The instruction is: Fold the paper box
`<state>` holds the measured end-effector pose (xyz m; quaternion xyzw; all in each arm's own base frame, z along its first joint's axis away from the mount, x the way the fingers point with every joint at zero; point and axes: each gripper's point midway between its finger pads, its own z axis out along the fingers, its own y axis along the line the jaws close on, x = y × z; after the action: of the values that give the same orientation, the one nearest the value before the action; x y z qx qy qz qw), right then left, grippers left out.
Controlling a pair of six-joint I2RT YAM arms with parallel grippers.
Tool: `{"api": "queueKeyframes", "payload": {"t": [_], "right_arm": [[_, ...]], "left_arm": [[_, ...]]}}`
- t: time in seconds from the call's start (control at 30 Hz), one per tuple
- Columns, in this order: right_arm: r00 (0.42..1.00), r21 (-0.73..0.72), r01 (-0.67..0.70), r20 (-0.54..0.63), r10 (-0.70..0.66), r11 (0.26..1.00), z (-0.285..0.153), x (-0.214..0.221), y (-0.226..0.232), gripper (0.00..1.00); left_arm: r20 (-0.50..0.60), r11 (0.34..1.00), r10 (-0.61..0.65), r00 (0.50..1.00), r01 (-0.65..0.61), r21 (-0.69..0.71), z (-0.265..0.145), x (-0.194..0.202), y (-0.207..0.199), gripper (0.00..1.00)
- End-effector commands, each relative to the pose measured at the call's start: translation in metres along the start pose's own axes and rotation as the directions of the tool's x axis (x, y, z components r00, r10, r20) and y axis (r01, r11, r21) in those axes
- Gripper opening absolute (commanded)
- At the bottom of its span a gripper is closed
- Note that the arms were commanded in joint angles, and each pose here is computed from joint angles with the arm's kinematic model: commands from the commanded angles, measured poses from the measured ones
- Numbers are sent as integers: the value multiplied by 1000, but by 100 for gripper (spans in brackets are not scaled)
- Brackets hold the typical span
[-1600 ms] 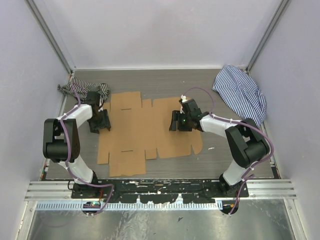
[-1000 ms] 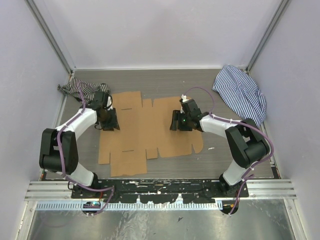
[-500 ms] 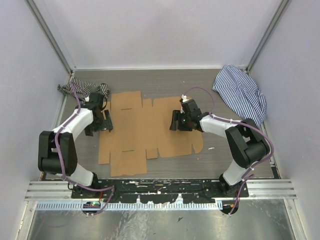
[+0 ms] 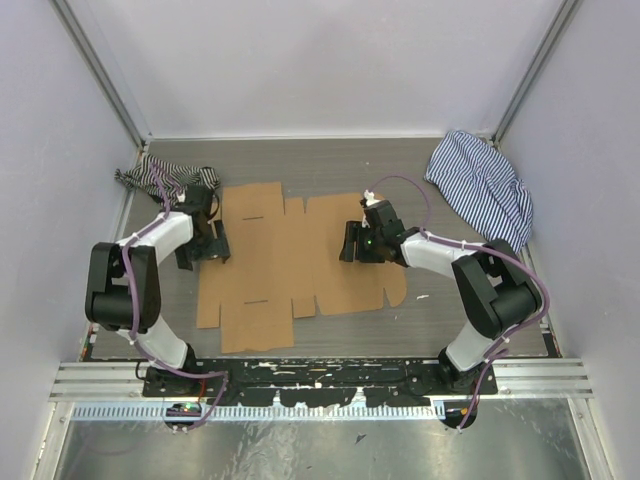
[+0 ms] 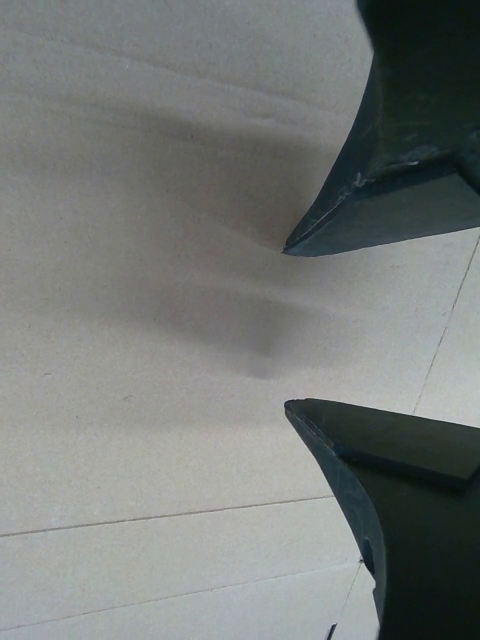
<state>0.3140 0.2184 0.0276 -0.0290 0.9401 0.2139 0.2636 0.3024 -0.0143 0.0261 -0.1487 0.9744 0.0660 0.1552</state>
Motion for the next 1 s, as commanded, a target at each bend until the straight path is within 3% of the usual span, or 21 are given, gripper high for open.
{"api": "queueKeyframes", "payload": {"t": [0.0,0.13,0.43,0.77,0.8,0.87,0.97], "right_arm": [[986,94,-11,-167,27,996,4,57,-28,65],[986,88,-11,-166,26,996,4,57,-27,65],[987,84,-12,-162,26,996,5,55,-25,64],[986,88,-18,-161,32,996,6,54,-25,64],[986,87,-17,-162,31,996,6,54,-25,64],[987,86,-17,-158,30,996,5,53,-25,64],[989,96,-14,-145,28,995,2,50,-26,64]], "left_arm": [[4,998,4,1000,-4,59,8,-6,-13,89],[-12,998,9,1000,-8,60,13,-1,-14,88],[-64,997,24,998,-19,75,21,7,-19,74],[-27,996,19,999,-17,89,1,5,-19,60],[-17,997,16,1000,-14,80,-2,4,-16,63],[-1,998,6,1000,-6,58,-9,4,-10,80],[-43,999,-26,999,28,35,-22,19,-1,85]]}}
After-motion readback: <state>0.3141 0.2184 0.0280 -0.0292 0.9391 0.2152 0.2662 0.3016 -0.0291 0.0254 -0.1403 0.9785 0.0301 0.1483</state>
